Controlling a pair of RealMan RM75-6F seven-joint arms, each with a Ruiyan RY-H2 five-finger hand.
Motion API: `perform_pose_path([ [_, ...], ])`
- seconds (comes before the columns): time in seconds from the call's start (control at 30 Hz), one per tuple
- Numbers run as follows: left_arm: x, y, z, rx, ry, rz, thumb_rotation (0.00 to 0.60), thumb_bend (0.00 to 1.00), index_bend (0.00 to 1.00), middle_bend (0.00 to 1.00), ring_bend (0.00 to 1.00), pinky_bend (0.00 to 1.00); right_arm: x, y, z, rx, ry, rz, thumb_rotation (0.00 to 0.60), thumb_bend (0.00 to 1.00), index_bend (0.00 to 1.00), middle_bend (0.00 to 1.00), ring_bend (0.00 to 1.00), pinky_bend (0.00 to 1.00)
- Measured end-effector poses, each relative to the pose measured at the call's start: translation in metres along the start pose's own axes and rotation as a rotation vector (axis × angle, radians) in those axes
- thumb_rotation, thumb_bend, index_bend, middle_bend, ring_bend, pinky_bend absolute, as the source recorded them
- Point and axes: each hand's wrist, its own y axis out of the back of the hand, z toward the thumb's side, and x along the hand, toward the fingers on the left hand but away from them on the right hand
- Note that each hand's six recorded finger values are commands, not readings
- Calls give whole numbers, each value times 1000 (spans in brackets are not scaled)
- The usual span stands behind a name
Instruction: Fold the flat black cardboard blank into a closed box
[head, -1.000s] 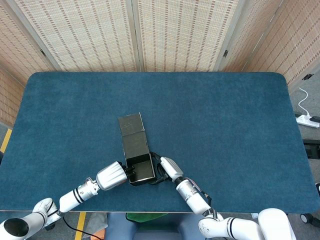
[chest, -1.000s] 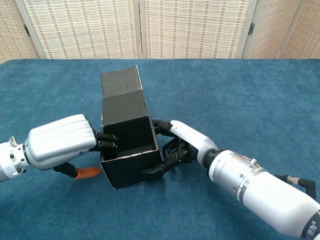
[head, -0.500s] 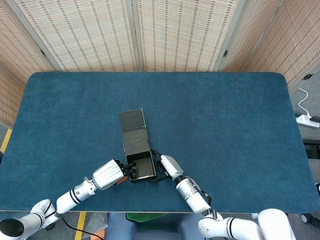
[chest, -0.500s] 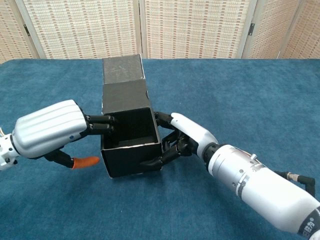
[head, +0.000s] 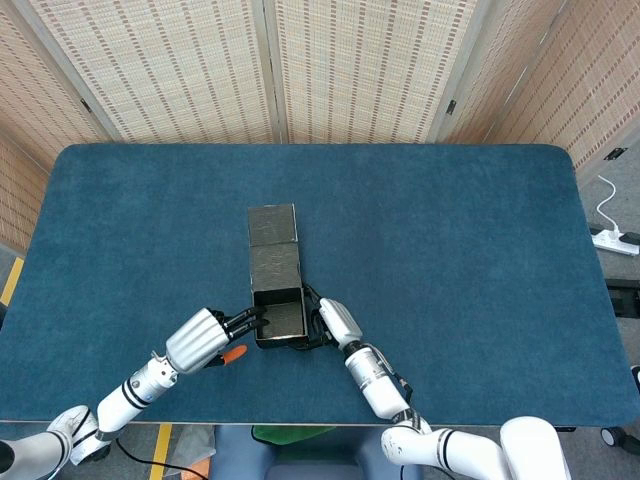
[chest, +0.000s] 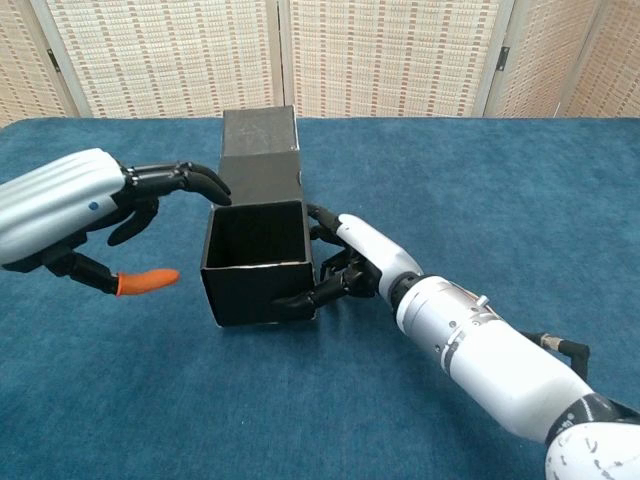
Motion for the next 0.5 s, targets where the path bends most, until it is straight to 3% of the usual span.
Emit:
perform_pose_path([
  [0.17, -4, 5, -10, -169, 86, -33, 600, 316, 195, 244, 797, 926, 2, -4, -4, -5, -11, 8, 600, 5, 0, 4, 635, 1000],
  [0.5, -10, 3, -25, -490, 233, -133, 600, 287, 35, 138, 746, 927, 24, -8, -7, -2, -5, 51, 600, 0, 0, 0, 601, 1000],
])
